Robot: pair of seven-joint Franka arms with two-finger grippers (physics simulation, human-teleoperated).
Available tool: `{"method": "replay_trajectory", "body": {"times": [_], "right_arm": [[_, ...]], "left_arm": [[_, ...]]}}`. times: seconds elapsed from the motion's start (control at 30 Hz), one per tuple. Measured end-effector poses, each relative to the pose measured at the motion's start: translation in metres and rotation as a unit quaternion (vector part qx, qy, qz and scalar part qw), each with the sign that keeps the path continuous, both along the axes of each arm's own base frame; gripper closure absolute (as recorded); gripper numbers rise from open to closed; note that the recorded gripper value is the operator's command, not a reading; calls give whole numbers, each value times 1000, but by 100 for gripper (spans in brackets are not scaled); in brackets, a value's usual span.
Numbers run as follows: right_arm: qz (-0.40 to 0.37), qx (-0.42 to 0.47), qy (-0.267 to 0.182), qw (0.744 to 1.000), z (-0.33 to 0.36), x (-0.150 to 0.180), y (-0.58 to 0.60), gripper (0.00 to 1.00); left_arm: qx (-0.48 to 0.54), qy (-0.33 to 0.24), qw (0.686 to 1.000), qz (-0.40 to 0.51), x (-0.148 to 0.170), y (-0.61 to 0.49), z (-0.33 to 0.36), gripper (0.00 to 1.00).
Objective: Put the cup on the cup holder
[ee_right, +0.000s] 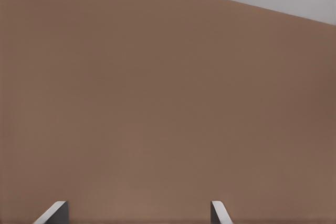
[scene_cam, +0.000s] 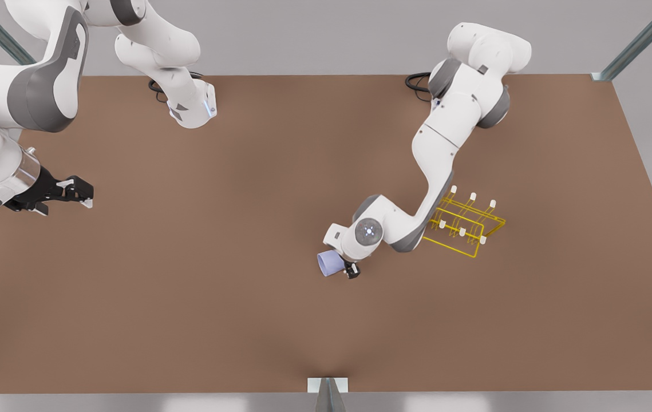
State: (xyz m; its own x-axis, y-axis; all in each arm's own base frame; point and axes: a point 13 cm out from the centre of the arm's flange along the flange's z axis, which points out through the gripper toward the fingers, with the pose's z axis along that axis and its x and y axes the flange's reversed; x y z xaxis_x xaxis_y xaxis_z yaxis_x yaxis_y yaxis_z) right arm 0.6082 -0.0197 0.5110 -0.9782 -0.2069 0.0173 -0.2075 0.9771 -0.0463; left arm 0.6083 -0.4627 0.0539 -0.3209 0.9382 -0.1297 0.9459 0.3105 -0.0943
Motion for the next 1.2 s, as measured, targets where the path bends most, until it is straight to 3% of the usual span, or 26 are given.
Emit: {"method": "replay_trajectory", "body": {"times": [0.5, 0.57, 0.67, 0.83, 0.93, 1.07, 1.2], "right_arm": [[-6, 0, -2, 1000, 0, 2, -1, 0], [-7, 0, -3, 1000, 0, 2, -1, 0], [-8, 0, -4, 1000, 0, 3, -1, 0], [-9, 0, -5, 1000, 0, 4, -2, 0], [-10, 0, -5, 1000, 0, 4, -2, 0], [-10, 0, -5, 1000, -1, 4, -1, 0], [-9, 1, -5, 1000, 0, 4, 0, 0]], "left_arm": [[-20, 12, 999, 48, -6, -15, -14, 1], [-24, 11, 998, 55, -7, -19, -13, 8], [-27, 11, 998, 64, -7, -22, -12, 12], [-28, 10, 997, 76, -5, -23, -11, 12], [-28, 9, 996, 81, -4, -22, -9, 21], [-27, 7, 996, 87, -3, -22, -8, 20], [-30, -9, 995, 92, 9, -21, 19, 26]]}}
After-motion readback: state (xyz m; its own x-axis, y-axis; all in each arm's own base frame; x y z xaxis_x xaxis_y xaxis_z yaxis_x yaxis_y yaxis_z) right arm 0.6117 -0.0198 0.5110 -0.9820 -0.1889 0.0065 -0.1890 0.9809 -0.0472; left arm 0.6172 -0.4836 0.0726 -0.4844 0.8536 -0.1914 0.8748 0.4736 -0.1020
